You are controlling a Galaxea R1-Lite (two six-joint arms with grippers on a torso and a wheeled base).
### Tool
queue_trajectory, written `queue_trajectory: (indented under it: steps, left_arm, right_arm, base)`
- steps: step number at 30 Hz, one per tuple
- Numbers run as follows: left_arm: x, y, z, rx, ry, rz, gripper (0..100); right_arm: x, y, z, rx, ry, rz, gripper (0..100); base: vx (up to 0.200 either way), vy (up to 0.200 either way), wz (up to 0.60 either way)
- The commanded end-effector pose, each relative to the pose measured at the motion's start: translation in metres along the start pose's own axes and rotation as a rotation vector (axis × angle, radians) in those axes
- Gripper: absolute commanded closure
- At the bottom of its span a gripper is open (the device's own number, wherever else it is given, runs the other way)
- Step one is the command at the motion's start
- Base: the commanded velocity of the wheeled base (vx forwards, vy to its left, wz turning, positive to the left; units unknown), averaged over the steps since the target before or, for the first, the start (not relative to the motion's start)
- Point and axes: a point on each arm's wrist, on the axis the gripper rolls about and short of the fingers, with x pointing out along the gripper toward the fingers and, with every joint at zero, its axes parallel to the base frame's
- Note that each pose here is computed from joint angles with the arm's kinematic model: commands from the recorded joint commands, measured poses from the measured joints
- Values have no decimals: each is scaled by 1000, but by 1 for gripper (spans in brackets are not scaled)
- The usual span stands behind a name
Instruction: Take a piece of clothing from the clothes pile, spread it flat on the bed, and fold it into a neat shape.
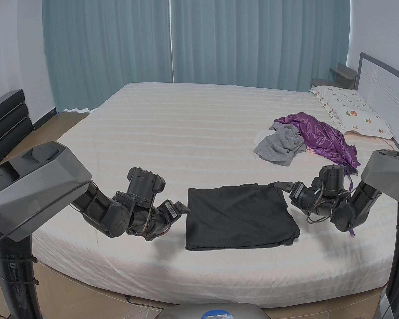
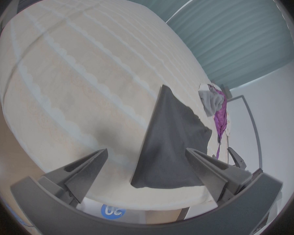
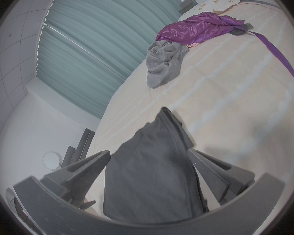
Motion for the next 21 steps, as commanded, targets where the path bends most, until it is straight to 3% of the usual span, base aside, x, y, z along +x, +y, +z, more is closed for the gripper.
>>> queue_trajectory:
  steps: [1,11,12,21]
  left_arm:
    - [2,28,14,-101,-59,-6,0]
    - [2,36,18,-108,-99,-41,0]
    - [2,36,18,-108,-99,-41,0]
    - [4,38,18,-109,-99,-35,0]
  right_arm:
    - [62,-17,10,14,-3,-78,0]
    - [101,-18,24,13,-41,-125,0]
    - [104,-18,24,13,-39,-126,100]
    - [114,-21,36,13,-113,-141,100]
  base:
    - [0,0,0]
    - [0,0,0]
    - [0,0,0]
    - [0,0,0]
